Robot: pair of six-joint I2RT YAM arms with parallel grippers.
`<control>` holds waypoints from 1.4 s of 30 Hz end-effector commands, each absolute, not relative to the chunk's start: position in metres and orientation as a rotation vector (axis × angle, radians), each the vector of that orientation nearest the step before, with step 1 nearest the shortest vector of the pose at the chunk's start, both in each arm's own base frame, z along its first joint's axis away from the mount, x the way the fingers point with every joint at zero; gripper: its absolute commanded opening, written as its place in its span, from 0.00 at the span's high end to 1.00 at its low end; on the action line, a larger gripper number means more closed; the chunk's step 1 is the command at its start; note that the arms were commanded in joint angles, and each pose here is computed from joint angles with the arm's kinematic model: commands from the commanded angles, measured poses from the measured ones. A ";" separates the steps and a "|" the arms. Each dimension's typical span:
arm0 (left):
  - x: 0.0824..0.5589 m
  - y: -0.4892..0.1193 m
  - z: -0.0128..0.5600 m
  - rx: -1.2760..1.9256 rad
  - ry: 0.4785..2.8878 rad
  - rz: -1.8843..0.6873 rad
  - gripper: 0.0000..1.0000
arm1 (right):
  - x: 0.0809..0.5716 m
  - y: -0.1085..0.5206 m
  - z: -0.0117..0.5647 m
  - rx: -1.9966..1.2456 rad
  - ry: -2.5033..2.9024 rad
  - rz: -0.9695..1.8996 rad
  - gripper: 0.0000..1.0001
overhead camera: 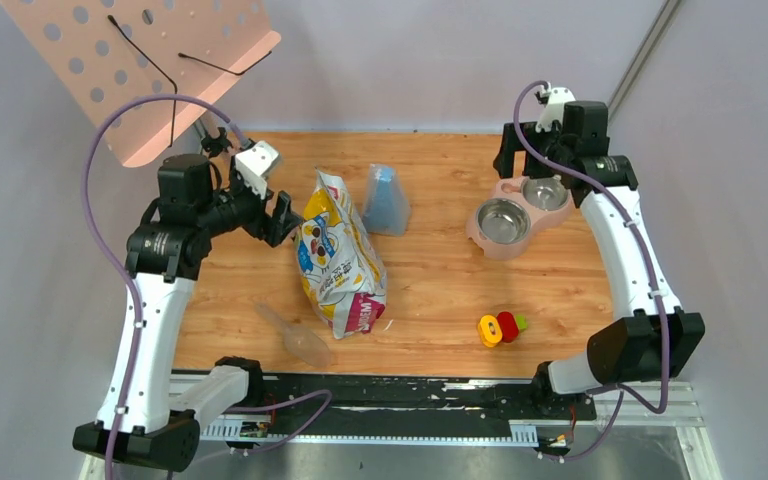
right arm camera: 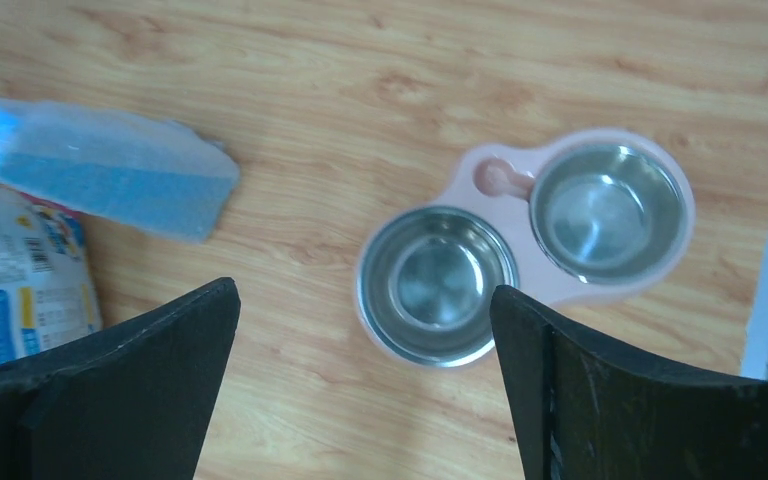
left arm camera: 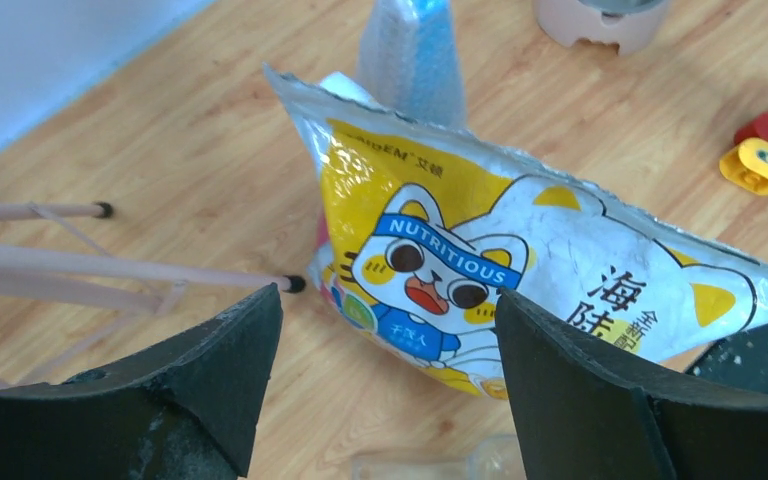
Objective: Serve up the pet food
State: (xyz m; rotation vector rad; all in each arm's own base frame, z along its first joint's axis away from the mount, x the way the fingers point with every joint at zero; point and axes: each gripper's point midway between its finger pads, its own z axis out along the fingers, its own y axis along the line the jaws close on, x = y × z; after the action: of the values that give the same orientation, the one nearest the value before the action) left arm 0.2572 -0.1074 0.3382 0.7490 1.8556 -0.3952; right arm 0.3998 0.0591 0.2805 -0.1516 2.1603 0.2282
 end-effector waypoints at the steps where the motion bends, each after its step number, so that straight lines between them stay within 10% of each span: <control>1: 0.232 -0.115 0.322 0.829 1.942 -0.492 0.16 | 0.403 0.092 0.331 -0.294 2.032 0.403 0.03; 23: 0.244 -0.153 0.339 0.438 1.963 -0.930 0.30 | 0.326 0.327 0.344 -0.825 1.936 0.963 0.26; 42: 0.294 -0.162 0.335 0.135 2.112 -0.998 0.47 | 0.325 0.349 0.336 -0.807 1.968 0.992 0.30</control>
State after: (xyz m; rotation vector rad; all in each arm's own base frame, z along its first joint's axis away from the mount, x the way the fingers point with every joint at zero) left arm 0.2895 -0.1577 0.3263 0.1682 2.1236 -1.0035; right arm 0.3259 0.3523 0.3148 -0.8284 2.0394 1.0158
